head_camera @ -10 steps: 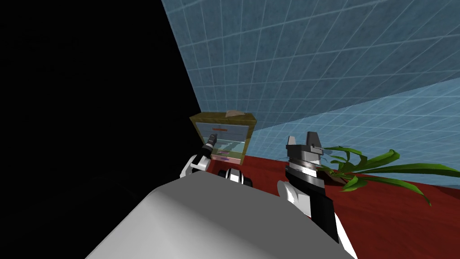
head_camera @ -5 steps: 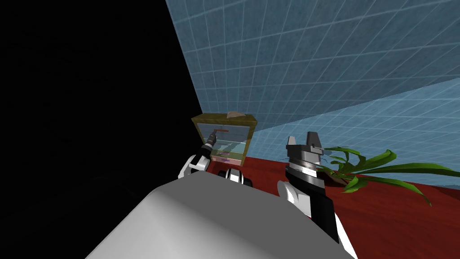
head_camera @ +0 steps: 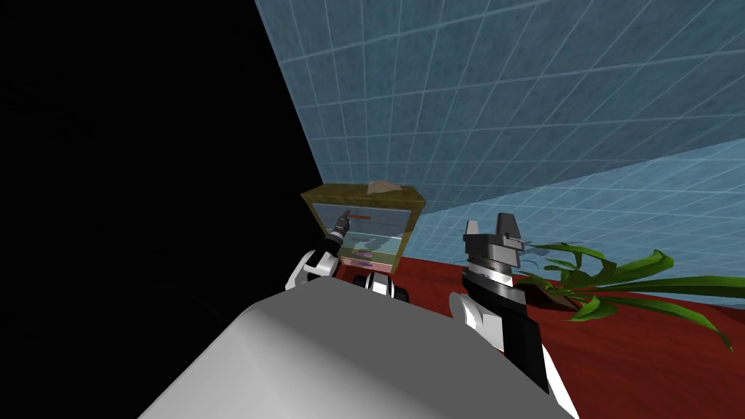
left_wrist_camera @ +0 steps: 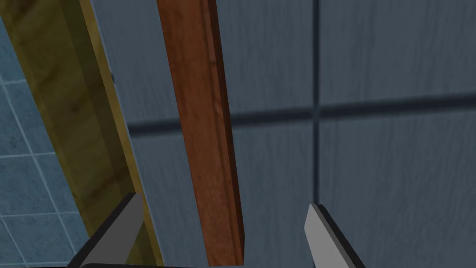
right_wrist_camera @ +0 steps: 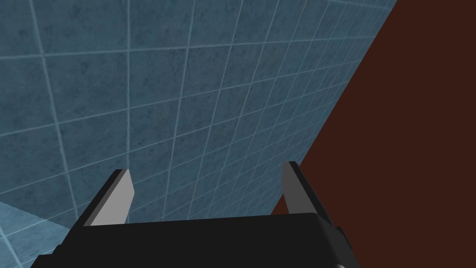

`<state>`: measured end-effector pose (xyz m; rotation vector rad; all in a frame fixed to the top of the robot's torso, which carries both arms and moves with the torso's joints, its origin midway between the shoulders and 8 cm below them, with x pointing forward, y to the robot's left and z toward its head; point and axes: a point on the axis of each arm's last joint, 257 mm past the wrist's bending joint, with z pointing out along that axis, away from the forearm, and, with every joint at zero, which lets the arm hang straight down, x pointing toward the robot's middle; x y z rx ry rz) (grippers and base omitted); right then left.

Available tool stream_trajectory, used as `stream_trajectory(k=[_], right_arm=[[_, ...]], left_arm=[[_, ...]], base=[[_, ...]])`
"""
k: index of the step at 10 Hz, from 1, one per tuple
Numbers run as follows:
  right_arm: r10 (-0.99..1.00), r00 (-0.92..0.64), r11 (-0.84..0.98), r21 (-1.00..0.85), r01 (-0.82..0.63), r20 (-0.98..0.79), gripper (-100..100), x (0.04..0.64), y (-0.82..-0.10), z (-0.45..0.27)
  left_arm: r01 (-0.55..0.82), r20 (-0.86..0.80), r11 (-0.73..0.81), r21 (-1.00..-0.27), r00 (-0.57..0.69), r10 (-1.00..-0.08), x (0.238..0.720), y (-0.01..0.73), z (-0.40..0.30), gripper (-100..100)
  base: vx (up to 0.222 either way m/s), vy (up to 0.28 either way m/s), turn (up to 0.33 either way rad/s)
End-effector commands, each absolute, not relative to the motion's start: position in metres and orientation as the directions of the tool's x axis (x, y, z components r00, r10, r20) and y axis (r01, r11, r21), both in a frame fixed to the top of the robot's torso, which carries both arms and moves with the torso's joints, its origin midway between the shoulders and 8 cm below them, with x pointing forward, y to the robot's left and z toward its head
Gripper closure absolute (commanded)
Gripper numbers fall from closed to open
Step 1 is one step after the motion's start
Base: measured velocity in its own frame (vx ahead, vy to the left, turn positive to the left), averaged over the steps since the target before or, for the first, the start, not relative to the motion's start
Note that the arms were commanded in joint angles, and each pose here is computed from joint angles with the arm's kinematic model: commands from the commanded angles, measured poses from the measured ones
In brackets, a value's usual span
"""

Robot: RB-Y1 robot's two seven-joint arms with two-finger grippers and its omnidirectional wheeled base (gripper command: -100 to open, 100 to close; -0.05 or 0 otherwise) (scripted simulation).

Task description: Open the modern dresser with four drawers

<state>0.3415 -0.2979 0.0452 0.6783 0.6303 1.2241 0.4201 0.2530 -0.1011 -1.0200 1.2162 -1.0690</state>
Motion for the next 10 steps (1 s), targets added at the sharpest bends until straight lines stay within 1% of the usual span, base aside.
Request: stream_trajectory(k=[1, 5, 7, 9, 10], right_arm=[[0.972, 0.224, 0.198, 0.757, -0.622, -0.071, 0, 0.341, -0.298, 0.045], [0.972, 0.224, 0.198, 0.757, -0.622, -0.070, 0, 0.342, -0.298, 0.045], [0.972, 0.224, 0.198, 0.757, -0.622, -0.071, 0, 0.342, -0.298, 0.045], [0.972, 0.224, 0.198, 0.757, -0.622, -0.070, 0, 0.342, -0.298, 0.045], [0.972, 0.224, 0.198, 0.757, -0.622, -0.070, 0, 0.342, -0.298, 0.045]], left_arm=[[0.075, -0.199, 0.202, -0.977, 0.039, -0.979, 0.417, 0.251, -0.099, 100], [0.078, -0.197, 0.199, -0.977, 0.033, -0.980, 0.411, 0.249, -0.096, 100], [0.068, -0.197, 0.198, -0.978, 0.027, -0.980, 0.410, 0.247, -0.101, 100], [0.068, -0.197, 0.198, -0.978, 0.024, -0.980, 0.408, 0.246, -0.100, 100], [0.072, -0.196, 0.197, -0.978, 0.026, -0.980, 0.407, 0.246, -0.088, -100]], base=[[-0.075, -0.003, 0.032], [-0.176, -0.017, 0.018], [-0.112, -0.007, 0.015], [-0.188, -0.005, 0.015], [-0.077, -0.012, -0.008]])
